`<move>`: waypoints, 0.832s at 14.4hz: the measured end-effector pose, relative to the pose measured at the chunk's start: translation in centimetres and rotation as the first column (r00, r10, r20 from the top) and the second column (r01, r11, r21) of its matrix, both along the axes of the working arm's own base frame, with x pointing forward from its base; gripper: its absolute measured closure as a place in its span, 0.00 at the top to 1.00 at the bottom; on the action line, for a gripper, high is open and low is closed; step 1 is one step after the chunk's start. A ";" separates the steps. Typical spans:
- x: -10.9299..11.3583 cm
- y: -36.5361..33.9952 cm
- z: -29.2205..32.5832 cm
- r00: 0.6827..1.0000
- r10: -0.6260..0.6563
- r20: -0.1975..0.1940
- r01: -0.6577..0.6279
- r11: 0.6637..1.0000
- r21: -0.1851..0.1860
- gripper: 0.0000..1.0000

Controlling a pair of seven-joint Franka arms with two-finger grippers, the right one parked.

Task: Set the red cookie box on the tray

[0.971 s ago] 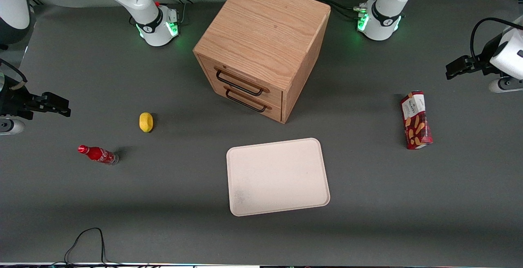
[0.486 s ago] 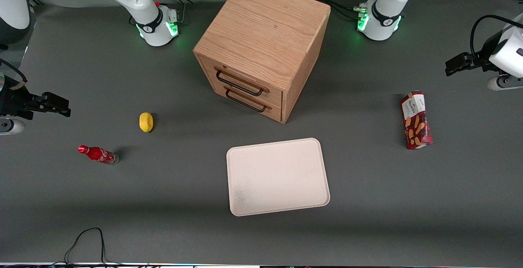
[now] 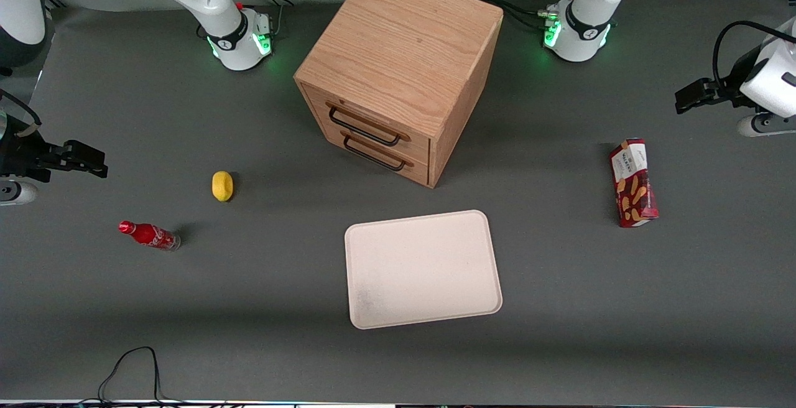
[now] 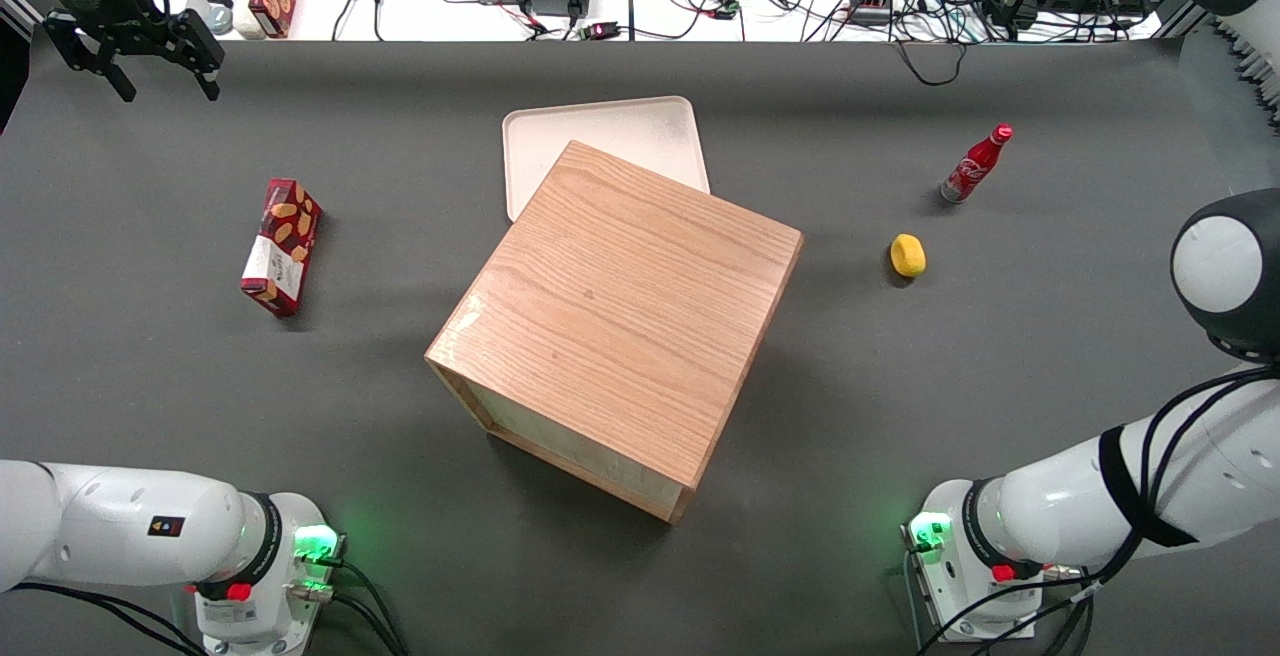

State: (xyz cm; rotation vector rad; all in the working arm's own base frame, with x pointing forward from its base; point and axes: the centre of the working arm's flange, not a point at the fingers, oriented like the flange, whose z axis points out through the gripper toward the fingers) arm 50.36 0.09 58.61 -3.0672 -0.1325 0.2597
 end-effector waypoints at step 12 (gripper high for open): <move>-0.7 2.5 -0.3 0.998 0.017 -0.053 -0.017 1.000 -0.005 1.00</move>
